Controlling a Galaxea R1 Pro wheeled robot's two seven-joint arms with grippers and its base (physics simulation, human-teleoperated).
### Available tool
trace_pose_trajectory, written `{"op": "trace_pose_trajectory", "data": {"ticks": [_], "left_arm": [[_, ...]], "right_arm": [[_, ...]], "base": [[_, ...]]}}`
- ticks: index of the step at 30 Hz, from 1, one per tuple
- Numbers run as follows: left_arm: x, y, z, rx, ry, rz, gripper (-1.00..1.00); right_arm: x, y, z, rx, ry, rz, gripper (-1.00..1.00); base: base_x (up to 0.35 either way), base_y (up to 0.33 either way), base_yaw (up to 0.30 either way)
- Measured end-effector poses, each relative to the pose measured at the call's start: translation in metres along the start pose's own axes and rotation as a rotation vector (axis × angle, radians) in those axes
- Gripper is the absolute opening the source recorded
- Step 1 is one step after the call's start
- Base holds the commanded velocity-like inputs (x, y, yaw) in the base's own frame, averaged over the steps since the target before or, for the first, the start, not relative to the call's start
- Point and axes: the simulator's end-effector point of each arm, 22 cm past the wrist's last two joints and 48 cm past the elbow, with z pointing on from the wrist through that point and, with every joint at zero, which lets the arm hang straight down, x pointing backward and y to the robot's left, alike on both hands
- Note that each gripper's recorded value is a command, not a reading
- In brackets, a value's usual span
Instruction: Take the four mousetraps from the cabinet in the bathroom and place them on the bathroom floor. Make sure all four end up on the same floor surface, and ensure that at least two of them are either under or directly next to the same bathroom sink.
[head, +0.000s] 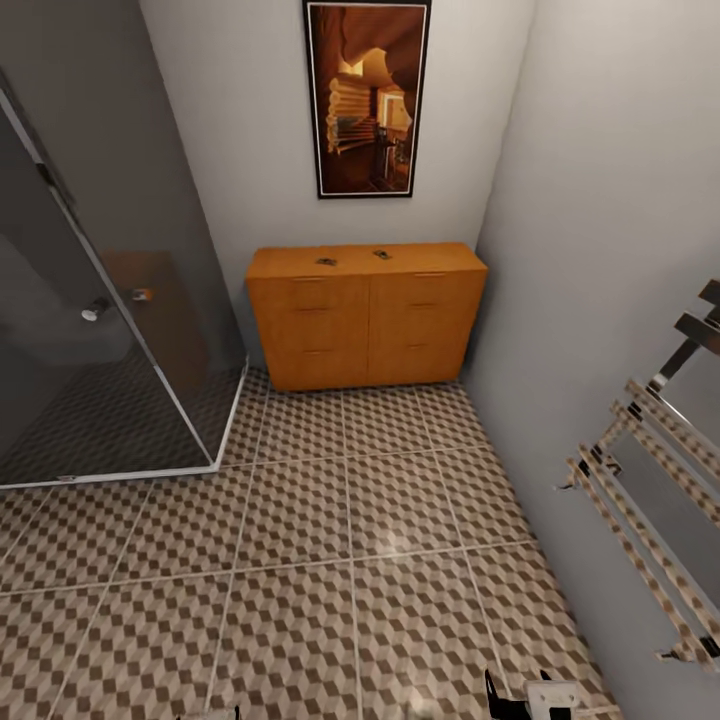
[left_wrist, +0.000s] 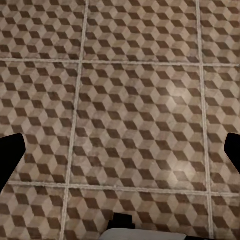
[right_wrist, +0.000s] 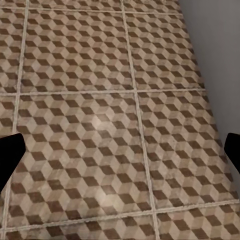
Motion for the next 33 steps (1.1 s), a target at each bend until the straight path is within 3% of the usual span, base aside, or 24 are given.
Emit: {"op": "trace_pose_trajectory", "data": {"ticks": [24,33], "left_arm": [[0.0000,0.0000,0.0000,0.000,0.000,0.000,1.00],[0.0000,0.0000,0.0000,0.000,0.000,0.000,1.00]], "right_arm": [[0.0000,-0.0001,0.0000,0.000,0.000,0.000,1.00],[-0.0001,-0.0001,0.0000,0.000,0.000,0.000,1.00]], "base": [[0.257,-0.028,0.000],[0.258,-0.166,0.023]]}}
